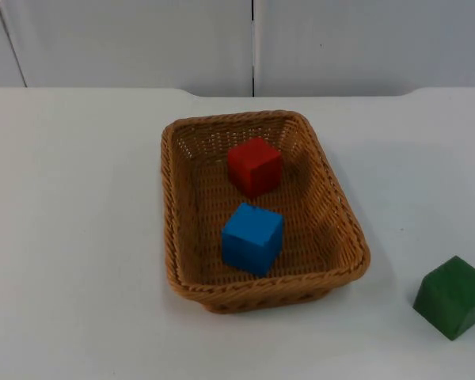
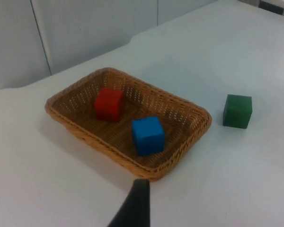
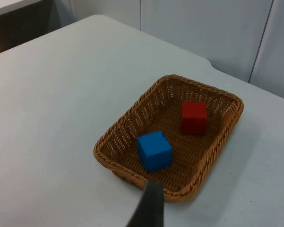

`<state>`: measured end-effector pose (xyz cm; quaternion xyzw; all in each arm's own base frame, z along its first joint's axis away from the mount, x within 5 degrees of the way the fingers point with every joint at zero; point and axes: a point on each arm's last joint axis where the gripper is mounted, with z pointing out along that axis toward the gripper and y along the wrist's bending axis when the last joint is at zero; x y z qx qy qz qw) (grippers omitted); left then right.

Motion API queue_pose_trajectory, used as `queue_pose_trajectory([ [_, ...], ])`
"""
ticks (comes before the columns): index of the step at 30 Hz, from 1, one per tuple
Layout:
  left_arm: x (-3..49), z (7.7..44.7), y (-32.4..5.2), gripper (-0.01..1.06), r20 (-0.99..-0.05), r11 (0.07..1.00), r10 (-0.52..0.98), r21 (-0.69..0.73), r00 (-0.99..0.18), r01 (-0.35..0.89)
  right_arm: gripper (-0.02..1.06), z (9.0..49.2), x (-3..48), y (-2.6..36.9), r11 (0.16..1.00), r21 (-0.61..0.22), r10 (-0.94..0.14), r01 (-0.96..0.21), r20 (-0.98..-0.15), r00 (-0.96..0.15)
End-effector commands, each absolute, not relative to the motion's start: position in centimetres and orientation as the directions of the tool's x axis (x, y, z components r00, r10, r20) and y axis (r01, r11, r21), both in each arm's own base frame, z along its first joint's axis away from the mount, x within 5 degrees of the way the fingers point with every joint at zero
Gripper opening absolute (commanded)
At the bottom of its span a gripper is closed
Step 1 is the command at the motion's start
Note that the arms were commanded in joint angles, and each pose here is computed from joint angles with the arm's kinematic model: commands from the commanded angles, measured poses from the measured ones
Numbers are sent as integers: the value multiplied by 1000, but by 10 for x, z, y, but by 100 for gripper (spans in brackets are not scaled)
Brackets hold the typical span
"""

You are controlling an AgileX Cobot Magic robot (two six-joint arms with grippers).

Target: Pick up one cube with each hand and place exactly two cubes into the same basket, leaving the remaining cube outside.

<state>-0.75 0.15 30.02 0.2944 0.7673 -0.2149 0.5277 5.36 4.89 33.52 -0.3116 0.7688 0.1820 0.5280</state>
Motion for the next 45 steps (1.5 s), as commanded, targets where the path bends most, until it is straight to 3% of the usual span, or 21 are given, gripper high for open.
queue_pose_trajectory([
  [1,-10,294,2,88,-928,731,232,-32,-292,682,73,333,44,43,731,-60,-300,-679,-923,-242],
  [10,-8,284,1,88,-905,735,264,-35,-333,677,73,325,21,26,742,-69,-325,-667,-907,-268],
  [15,-6,279,3,88,-892,750,294,-6,-343,661,73,320,10,10,795,-63,-296,-604,-909,-295],
  [24,-3,275,4,88,-882,767,298,-7,-366,642,73,294,-8,0,799,-32,-250,-601,-926,-283],
  [39,-3,275,4,88,-882,770,292,-13,-371,638,73,290,-9,-2,804,-30,-259,-593,-917,-304],
  [45,-3,275,4,88,-882,775,290,-12,-372,632,73,280,-4,-7,850,-28,-264,-527,-887,-378],
])
